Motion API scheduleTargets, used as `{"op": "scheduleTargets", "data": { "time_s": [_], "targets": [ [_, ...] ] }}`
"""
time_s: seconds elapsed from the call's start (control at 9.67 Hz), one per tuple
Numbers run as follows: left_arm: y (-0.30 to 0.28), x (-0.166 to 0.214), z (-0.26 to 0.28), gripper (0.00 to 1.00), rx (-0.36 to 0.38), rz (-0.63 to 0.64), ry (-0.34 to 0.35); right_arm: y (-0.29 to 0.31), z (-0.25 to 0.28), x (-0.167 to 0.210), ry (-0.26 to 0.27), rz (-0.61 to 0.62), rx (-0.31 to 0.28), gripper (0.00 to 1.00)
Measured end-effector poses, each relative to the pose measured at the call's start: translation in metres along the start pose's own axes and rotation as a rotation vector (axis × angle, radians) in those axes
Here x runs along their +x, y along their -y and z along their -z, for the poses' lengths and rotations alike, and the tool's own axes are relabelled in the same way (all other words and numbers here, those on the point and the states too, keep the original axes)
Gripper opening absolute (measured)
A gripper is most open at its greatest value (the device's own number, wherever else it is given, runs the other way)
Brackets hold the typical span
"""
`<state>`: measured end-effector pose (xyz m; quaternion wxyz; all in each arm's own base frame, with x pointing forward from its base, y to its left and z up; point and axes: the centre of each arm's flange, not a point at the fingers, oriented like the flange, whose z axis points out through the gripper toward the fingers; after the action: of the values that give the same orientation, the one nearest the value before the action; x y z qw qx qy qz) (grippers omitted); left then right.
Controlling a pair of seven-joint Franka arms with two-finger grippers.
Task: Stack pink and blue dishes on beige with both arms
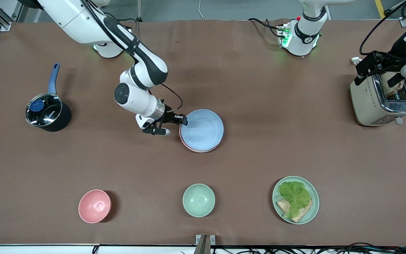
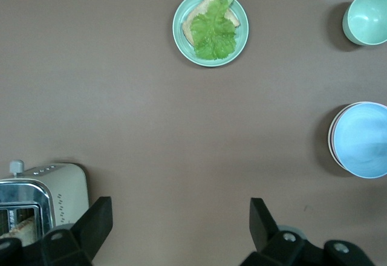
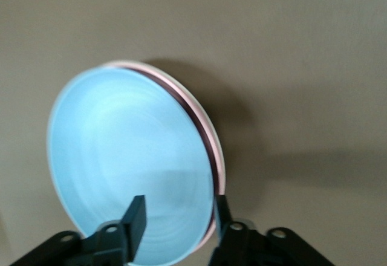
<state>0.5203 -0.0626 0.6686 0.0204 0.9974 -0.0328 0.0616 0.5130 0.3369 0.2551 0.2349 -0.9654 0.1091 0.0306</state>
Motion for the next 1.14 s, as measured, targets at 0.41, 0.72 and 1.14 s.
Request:
{"op": "scheduleTargets", "data": {
  "time_s": [0.41,0.72,1.14],
  "targets": [
    [0.020,0.007,0.006,1.00,0.008,0.031,0.018,-0.029,0.204,0.042,-0.127,0.076,-0.236,1.00],
    [0.020,0.009,0.000,1.00,0.009,0.032,0.035,-0.086,0.371,0.065,-0.195,-0.016,-0.398,1.00],
    [0.019,0.014,-0.011,1.00,0.009,0.054,0.058,-0.122,0.496,0.067,-0.171,0.002,-0.421,1.00]
  ]
}}
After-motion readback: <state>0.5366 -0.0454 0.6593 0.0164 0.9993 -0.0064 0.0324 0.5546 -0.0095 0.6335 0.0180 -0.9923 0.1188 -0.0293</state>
